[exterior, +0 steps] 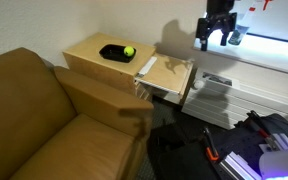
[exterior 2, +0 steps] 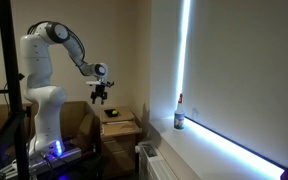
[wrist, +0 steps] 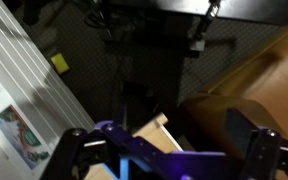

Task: Remove the ball from the box and put it on the sliding tray

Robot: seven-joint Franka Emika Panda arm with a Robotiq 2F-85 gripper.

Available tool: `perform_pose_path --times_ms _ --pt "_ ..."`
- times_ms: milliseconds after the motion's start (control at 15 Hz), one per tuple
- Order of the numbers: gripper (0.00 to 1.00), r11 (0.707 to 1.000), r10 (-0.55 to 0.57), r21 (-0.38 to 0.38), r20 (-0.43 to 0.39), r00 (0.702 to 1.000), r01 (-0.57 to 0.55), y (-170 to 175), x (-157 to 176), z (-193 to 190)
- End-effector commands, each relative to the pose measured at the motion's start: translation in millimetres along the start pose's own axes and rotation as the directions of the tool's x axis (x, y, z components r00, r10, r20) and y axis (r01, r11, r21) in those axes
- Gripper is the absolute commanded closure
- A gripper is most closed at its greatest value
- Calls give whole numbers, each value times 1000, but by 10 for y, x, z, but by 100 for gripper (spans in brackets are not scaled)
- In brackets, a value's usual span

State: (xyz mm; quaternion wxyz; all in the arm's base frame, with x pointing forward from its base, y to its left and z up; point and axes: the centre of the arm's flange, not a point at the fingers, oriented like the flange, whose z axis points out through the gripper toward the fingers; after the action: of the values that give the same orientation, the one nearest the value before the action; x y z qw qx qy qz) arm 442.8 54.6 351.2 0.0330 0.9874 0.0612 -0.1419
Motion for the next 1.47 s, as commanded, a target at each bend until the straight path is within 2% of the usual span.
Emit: perform_pose_path --times_ms 0,133,267,333,467,600,733,867,1000,1067,1133,1200,1267,1400 --pt "0 1000 -5 2 -28 1000 5 -194 89 -58" --pt "0 1000 -12 1 -49 999 12 -356 177 -149" --pt "0 1000 -2 5 -54 999 2 -305 192 -174" --pt "0 1000 -16 5 -3 1000 16 -326 266 56" --pt "0 1000 -23 0 -23 999 23 -532 535 444" --pt "0 998 -20 51 -127 992 27 -819 890 584" --pt "0 995 1 92 -258 966 23 -1087 1243 766" --pt "0 995 42 102 -387 921 -2 -1330 1663 786" --pt "0 994 80 107 -501 862 -29 -1500 2067 771" --pt "0 989 123 133 -529 839 -61 -1538 2235 722" --pt "0 984 156 153 -525 837 -87 -1573 2306 659" --pt "0 979 163 191 -502 849 -75 -1594 2284 591" --pt "0 986 132 157 -505 853 -60 -1507 2041 726" --pt "0 981 153 184 -514 844 -66 -1567 2170 657"
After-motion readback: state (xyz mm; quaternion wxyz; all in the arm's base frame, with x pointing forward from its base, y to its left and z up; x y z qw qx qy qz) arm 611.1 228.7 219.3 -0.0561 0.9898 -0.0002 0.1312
